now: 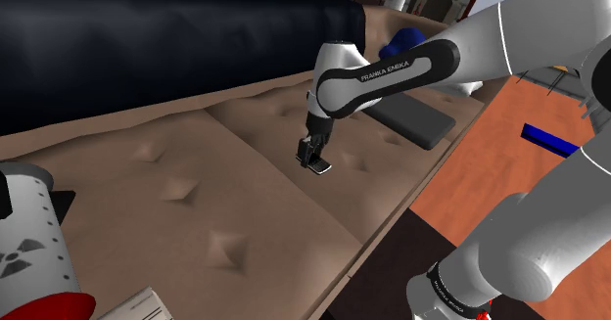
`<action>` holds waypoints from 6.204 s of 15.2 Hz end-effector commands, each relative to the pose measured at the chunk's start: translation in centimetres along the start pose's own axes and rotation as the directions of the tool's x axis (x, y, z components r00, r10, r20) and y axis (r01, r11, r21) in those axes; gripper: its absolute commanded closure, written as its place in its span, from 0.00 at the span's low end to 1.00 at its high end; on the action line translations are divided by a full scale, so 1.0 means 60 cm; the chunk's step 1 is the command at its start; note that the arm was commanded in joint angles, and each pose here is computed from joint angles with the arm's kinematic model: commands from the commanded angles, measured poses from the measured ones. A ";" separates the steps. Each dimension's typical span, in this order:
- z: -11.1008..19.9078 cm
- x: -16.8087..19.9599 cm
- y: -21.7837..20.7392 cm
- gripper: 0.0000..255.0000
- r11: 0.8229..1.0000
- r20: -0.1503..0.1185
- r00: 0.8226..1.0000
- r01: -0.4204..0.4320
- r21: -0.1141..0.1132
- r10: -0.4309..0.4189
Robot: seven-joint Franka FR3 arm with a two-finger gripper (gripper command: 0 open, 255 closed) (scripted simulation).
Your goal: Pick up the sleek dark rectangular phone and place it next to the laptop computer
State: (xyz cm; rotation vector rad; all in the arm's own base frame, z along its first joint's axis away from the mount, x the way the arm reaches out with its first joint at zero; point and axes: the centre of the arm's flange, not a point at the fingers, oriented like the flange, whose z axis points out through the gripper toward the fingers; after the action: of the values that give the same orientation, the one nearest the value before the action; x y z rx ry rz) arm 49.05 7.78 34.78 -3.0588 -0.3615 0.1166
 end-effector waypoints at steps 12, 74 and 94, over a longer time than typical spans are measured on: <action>-0.024 -0.002 -0.003 1.00 1.000 0.003 1.000 0.001 0.001 -0.001; -0.083 -0.209 0.463 1.00 1.000 0.003 1.000 0.001 0.001 -0.001; -0.126 -0.207 0.465 0.00 1.000 0.003 1.000 0.001 0.001 -0.001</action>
State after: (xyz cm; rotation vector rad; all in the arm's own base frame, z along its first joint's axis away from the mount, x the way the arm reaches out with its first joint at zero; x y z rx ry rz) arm 44.10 -22.70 40.27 -3.0588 -0.3628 0.1189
